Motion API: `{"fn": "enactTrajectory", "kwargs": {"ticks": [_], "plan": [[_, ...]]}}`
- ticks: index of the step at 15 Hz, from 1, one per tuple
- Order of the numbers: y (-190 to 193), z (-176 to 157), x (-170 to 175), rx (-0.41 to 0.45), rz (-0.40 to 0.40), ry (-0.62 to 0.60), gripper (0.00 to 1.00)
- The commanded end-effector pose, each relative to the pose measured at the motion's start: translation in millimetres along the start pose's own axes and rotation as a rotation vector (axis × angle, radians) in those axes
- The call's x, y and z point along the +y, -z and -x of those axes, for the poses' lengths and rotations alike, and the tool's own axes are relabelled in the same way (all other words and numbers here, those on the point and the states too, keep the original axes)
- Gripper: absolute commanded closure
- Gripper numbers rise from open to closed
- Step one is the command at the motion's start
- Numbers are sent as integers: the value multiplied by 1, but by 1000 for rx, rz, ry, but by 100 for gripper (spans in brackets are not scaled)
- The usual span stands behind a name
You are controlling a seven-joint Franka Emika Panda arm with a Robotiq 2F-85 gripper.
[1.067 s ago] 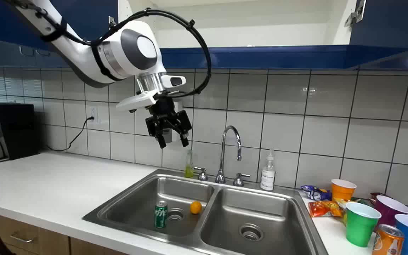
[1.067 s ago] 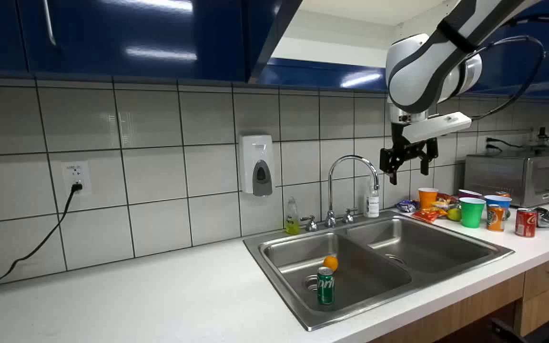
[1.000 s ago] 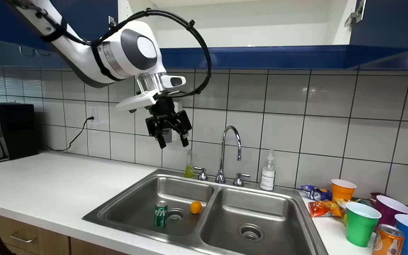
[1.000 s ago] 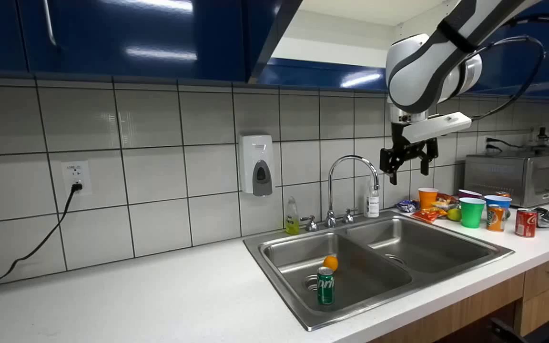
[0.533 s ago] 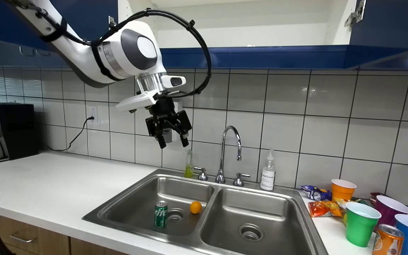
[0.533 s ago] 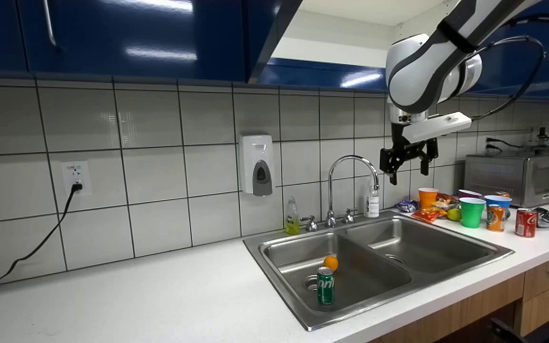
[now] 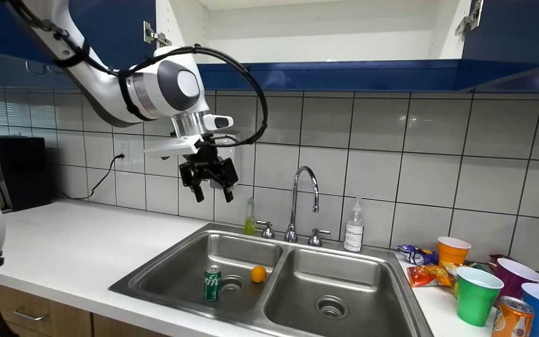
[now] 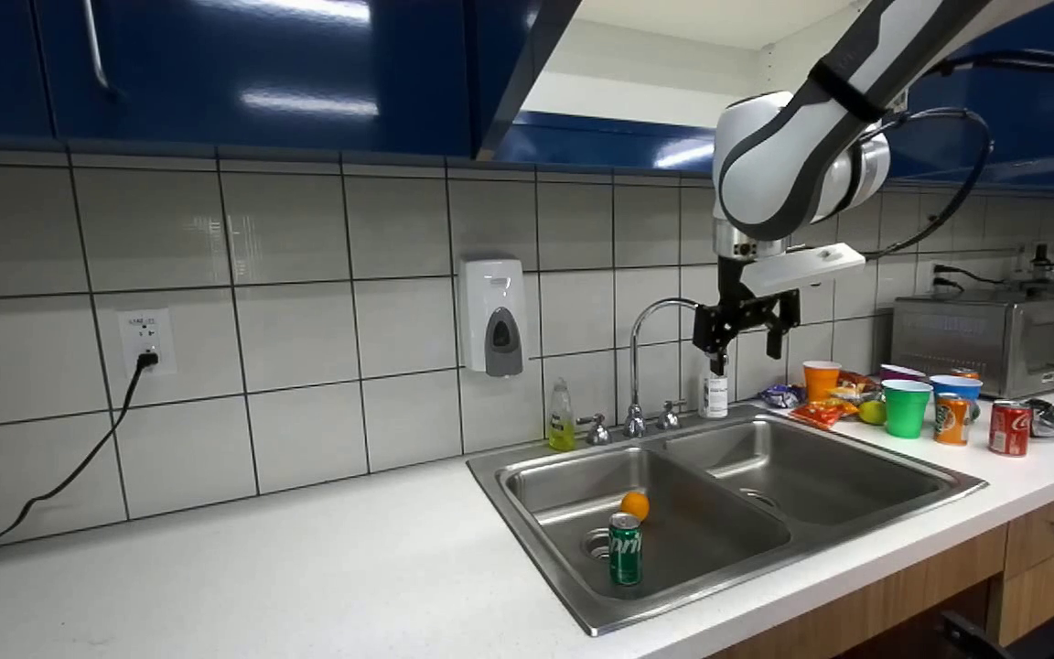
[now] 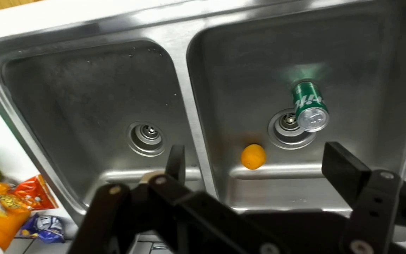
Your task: Pick up the can from the sink and put it in the cabinet
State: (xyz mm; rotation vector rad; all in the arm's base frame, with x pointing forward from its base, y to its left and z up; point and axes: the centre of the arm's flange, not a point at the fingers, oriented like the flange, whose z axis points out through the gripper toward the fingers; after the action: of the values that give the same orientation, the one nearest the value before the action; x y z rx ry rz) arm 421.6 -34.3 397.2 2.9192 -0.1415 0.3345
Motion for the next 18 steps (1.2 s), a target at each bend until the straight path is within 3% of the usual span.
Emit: {"fn": "enactTrajectory", "kwargs": {"ticks": [1,8,18], "plan": [[-10,-16,-27,20,-76,59,0],[-20,-17,-56,-64,-172,111,0],[-45,-10,-64,-218,-187,188,0]]}}
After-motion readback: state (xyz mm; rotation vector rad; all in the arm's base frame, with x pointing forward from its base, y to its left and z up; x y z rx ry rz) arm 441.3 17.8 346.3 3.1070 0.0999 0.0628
